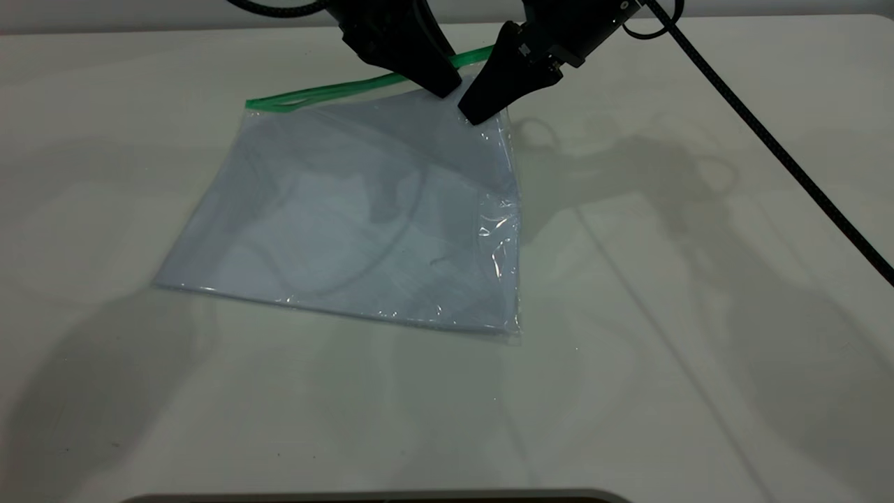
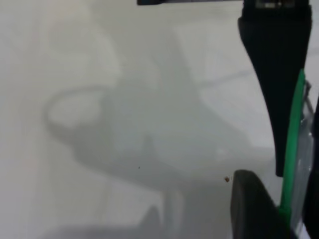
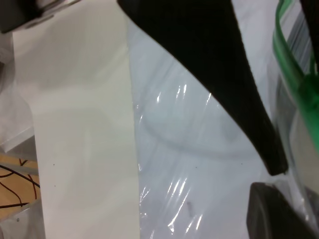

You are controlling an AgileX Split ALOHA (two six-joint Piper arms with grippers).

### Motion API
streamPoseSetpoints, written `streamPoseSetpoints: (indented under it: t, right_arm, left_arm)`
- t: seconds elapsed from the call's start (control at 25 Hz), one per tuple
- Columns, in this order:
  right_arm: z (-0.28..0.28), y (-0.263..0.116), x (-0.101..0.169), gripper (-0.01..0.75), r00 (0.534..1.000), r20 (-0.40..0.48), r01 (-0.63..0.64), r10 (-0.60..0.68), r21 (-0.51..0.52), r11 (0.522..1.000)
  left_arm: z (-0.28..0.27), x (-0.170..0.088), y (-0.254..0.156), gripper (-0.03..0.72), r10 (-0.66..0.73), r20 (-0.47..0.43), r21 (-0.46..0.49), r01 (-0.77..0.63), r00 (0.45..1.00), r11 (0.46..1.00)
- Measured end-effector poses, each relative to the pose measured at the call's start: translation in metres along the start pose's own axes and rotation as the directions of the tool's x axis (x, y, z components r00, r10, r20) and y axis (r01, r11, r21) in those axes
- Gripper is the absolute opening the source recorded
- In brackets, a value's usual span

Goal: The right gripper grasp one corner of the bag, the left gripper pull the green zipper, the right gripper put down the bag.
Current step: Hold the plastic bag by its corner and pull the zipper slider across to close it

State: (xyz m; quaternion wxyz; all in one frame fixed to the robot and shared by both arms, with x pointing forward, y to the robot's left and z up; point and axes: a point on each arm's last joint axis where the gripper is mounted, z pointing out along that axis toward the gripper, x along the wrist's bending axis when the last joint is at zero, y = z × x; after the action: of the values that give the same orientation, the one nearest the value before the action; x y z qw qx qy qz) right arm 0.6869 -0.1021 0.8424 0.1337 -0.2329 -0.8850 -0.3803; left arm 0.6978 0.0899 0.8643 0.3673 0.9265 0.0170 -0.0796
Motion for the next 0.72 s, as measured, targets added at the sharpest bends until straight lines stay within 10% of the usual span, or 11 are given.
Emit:
streamPoseSetpoints:
  t: [0.72]
  right_arm:
    - [-0.012, -0.005, -0.009, 0.033, 0.998, 0.012, -0.055, 0.055, -0.010, 0.998]
  left_arm:
    - [-0.010, 0.005, 0.011, 0.093, 0.040, -0.021, -0.013, -0.041, 0.999, 0.999]
